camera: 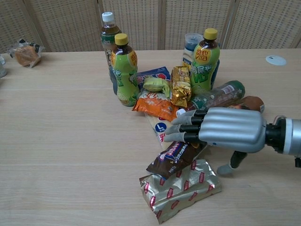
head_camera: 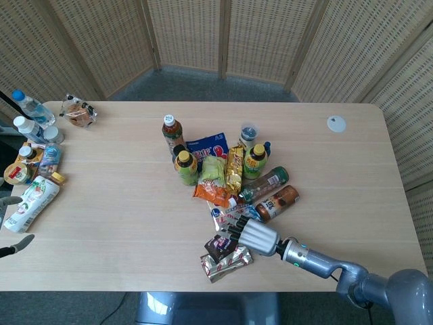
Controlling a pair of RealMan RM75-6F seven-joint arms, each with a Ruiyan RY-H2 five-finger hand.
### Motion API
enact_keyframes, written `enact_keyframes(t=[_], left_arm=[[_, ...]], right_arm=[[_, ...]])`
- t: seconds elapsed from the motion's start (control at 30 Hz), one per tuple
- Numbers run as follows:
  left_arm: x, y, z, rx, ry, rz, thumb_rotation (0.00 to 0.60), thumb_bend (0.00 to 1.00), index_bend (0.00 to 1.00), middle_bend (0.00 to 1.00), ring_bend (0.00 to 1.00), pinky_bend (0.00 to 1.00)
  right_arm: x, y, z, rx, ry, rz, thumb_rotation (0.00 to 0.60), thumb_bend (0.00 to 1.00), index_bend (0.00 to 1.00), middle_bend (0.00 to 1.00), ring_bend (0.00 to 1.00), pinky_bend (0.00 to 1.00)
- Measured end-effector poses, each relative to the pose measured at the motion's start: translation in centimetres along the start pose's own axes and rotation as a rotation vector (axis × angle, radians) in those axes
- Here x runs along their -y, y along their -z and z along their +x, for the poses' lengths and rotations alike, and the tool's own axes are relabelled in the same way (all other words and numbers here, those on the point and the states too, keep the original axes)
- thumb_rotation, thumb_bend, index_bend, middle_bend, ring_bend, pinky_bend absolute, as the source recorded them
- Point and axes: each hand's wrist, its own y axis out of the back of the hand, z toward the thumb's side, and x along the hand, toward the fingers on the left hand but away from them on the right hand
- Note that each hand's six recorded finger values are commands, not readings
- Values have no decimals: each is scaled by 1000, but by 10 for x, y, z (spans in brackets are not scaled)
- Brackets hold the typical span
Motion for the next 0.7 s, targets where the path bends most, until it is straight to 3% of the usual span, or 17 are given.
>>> enact_keyframes(t=[0.1,0.17,0.23,0.33,0.43,0.5,0.7], left_arm=[[0,1,1,-4,-4,0,600,0,317,0,0,0],[0,1,2,-7,-4,-2,600,0,317,0,0,0],[0,2,3,-11,-3,-3,600,0,318,0,0,0],[2,2,3,-13,3,-1,600,0,318,0,0,0],[3,2,4,-12,7,-2,600,0,319,0,0,0],[3,2,4,-11,5,-4,600,0,318,0,0,0],[2,-1,2,-2,6,-9,600,0,318,0,0,0]], right_arm=[[5,2,-6,-23,-46,24,600,0,8,0,0,0],[6,3,-9,-34,-64,30,600,13,68,20,0,0],[6,4,-9,-40,-74,22,600,51,214,148,9,20],[5,4,-9,-48,-73,0,600,123,498,482,212,243],[1,5,-7,-54,-52,-3,600,150,569,584,330,432],[-2,6,-5,-57,-36,1,600,161,581,607,360,502],[-12,9,0,-46,-15,15,600,164,590,622,371,529]])
